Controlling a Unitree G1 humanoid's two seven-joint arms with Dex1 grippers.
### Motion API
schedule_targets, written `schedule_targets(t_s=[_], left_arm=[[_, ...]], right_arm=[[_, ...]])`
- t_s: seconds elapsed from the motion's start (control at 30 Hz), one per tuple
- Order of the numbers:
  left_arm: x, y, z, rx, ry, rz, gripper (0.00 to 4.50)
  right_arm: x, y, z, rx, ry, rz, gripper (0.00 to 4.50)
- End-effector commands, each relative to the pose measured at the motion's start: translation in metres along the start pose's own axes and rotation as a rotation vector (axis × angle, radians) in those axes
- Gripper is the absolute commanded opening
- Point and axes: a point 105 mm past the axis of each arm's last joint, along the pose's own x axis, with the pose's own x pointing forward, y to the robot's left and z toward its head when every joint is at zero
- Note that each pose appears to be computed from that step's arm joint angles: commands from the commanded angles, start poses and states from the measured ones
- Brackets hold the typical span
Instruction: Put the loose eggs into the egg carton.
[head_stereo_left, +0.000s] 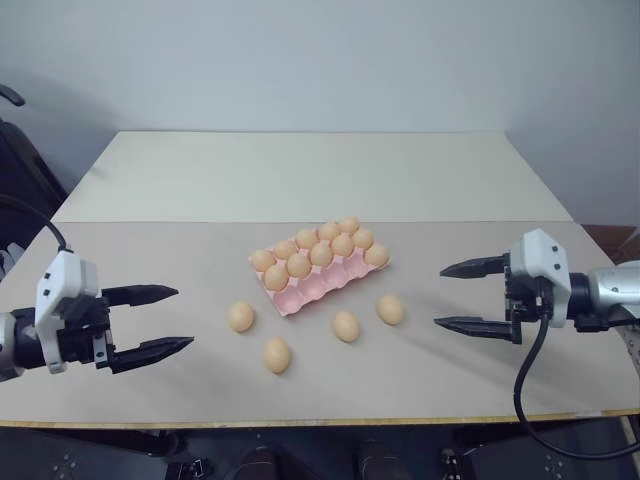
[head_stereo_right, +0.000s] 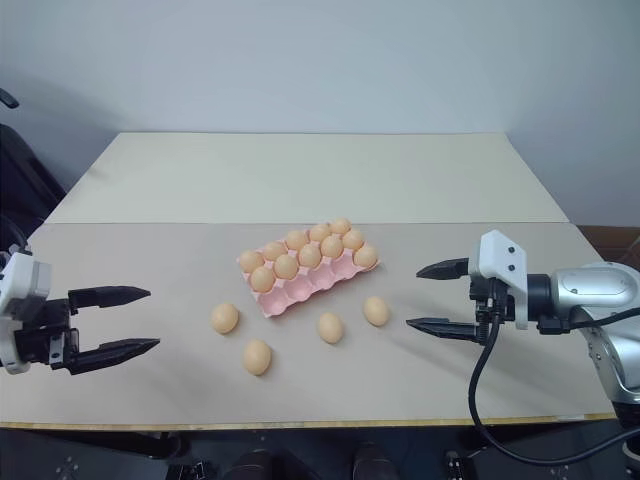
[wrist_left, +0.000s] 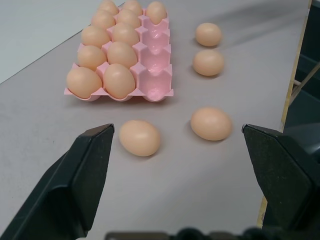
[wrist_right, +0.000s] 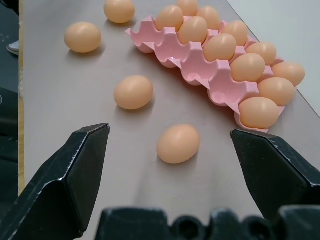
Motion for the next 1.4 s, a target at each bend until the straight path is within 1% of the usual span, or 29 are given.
schedule_targets(t_s=[0.03, 0.13, 0.53, 0.73, 0.87, 0.97, 1.07, 1.2, 1.4], left_arm=[[-0.004, 0.003, 0.006, 0.036, 0.008, 0.017, 4.46], [-0.002, 0.006, 0.008, 0.026, -0.009, 0.041, 4.46], [0.001, 0.003, 0.013, 0.055, -0.004, -0.020, 4.46], [0.004, 0.004, 0.017, 0.072, -0.010, -0.056, 4.46], [0.009, 0.004, 0.020, 0.085, -0.012, -0.088, 4.46], [0.016, 0.003, 0.023, 0.093, -0.021, -0.126, 4.46], [0.024, 0.001, 0.026, 0.103, -0.032, -0.163, 4.46], [0.033, -0.002, 0.028, 0.117, -0.037, -0.216, 4.46], [0.038, -0.003, 0.029, 0.121, -0.039, -0.237, 4.46]], right_arm=[[-0.004, -0.001, 0.011, -0.052, -0.022, -0.014, 4.50], [-0.004, -0.001, 0.011, -0.051, -0.024, -0.014, 4.50], [-0.004, 0.001, 0.011, -0.043, -0.027, -0.009, 4.50], [-0.003, -0.003, 0.013, -0.056, -0.017, -0.009, 4.50], [0.000, 0.000, 0.012, -0.070, -0.006, 0.015, 4.50], [0.010, 0.001, 0.009, -0.096, 0.004, 0.036, 4.50], [0.029, 0.000, -0.005, -0.158, 0.064, 0.072, 4.50], [0.054, -0.008, -0.023, -0.236, 0.128, 0.075, 4.50], [0.077, -0.020, -0.038, -0.304, 0.167, 0.077, 4.50]])
